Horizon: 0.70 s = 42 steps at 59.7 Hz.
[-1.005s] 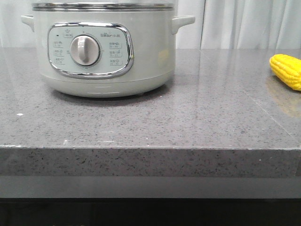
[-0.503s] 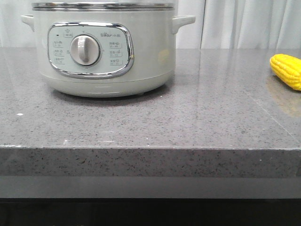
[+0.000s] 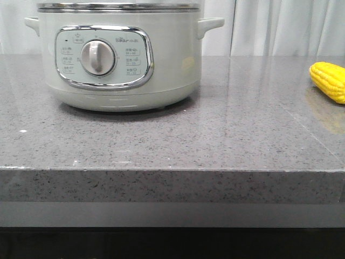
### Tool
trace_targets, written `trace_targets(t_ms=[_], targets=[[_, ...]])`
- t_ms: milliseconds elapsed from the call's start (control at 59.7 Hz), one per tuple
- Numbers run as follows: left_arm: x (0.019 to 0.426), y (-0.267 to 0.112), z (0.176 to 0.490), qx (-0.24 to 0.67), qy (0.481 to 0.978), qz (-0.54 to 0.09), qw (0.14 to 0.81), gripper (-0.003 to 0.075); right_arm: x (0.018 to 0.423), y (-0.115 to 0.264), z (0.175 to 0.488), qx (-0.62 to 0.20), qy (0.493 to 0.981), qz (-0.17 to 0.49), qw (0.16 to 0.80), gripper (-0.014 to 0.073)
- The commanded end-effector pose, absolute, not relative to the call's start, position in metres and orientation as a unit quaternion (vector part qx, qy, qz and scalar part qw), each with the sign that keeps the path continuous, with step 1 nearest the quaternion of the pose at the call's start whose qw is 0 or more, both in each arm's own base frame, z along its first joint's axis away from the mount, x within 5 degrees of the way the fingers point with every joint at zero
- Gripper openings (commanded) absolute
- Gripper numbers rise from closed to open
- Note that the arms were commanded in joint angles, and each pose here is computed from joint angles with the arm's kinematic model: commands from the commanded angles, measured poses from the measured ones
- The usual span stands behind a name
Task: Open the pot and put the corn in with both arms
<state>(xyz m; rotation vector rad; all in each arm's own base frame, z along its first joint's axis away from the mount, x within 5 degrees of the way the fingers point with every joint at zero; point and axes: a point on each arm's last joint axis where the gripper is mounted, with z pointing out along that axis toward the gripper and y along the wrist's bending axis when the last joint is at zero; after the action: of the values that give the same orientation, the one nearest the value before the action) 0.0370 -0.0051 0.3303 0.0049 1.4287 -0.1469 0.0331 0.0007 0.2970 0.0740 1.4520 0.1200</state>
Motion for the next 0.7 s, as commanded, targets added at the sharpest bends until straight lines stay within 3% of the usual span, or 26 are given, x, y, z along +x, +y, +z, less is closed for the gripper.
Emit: trace_targets(t_ms=[0, 218, 687], targets=[[0.042, -0.006, 0.362, 0.002, 0.658, -0.072, 0.750, -0.0020, 0.033, 0.000, 0.330, 0.024, 0.651, 0.035, 0.758, -0.0119], [0.072, -0.009, 0.389, 0.008, 0.718, -0.071, 0.693, -0.0020, 0.055, 0.000, 0.361, 0.027, 0.712, 0.031, 0.701, -0.0119], [0.109, -0.011, 0.378, 0.005, 0.761, -0.070, 0.645, -0.0020, 0.088, 0.000, 0.342, 0.029, 0.768, 0.028, 0.639, -0.0119]])
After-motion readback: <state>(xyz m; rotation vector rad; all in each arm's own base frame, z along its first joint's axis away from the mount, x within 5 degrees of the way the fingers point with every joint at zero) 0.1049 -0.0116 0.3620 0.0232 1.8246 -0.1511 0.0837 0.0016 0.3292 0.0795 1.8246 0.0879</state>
